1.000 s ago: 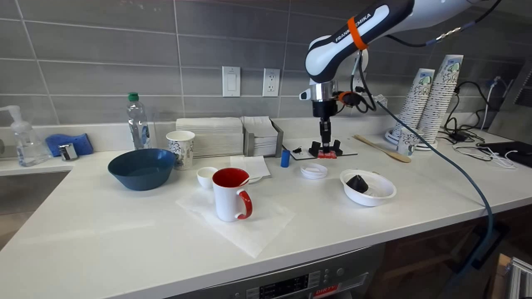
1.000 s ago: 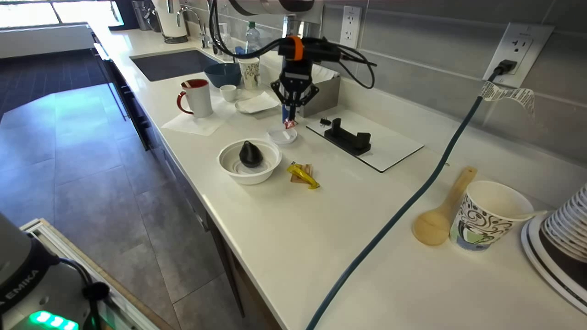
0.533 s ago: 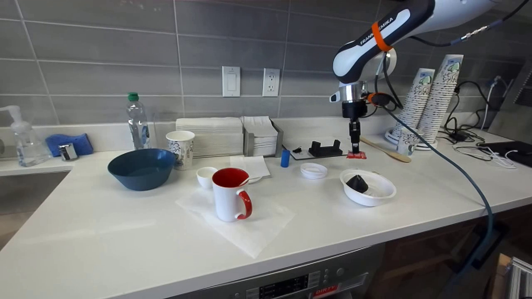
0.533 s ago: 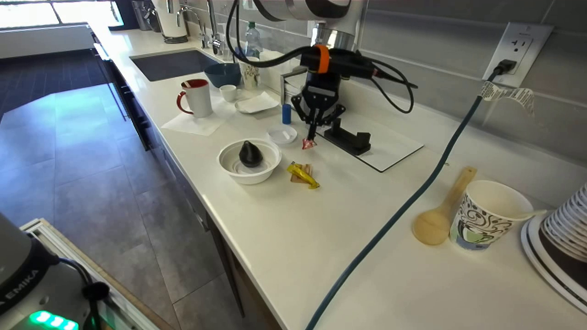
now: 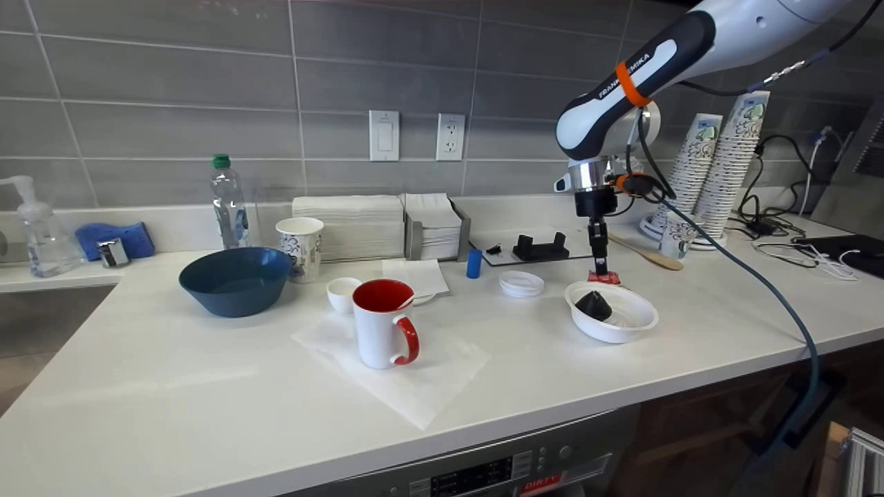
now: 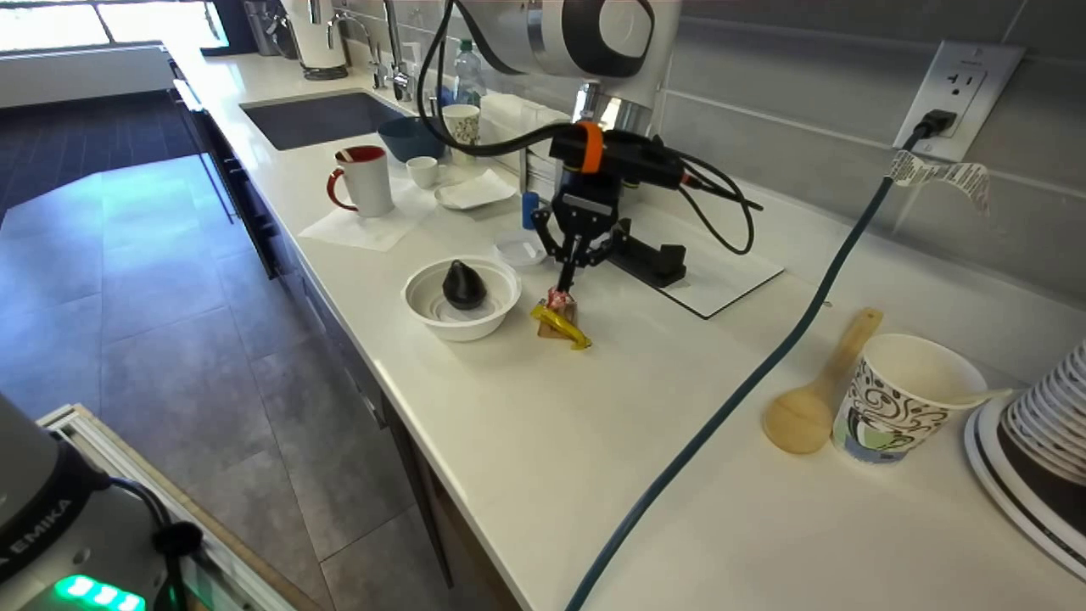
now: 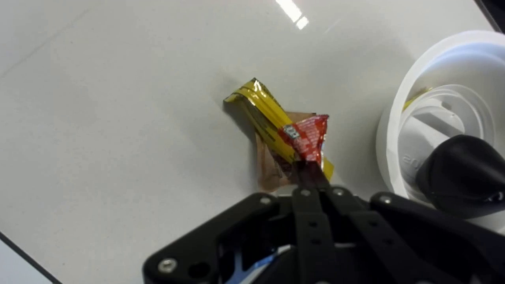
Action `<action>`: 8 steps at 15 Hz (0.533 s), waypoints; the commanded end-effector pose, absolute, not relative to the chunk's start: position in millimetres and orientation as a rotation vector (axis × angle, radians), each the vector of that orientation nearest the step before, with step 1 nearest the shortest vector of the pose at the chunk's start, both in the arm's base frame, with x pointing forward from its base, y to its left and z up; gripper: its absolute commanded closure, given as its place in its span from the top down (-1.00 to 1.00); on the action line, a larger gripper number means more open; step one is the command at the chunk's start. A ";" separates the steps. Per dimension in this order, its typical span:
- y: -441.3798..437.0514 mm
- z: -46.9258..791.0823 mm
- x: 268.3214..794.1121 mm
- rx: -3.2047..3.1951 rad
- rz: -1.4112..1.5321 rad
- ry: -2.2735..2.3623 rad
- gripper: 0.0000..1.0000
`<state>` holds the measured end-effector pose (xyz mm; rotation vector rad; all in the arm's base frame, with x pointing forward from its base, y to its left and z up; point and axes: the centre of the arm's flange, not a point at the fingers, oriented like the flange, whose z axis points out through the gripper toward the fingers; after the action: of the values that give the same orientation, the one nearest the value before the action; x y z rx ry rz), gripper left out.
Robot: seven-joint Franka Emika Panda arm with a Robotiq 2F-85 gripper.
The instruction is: Remove the yellow and red sachets from the plate
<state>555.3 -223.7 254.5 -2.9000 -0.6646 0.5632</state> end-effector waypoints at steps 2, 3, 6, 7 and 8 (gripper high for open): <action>-224.8 240.8 555.4 -2.900 0.604 -0.620 -1.00; -224.8 238.9 555.0 -2.902 0.611 -0.615 -0.81; -224.3 248.5 549.8 -2.926 0.603 -0.605 -0.21; -223.4 261.4 544.1 -2.941 0.595 -0.610 -0.09; -222.8 270.1 541.0 -2.957 0.593 -0.610 0.06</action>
<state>553.1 -224.5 242.2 -2.9038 -0.6195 0.5972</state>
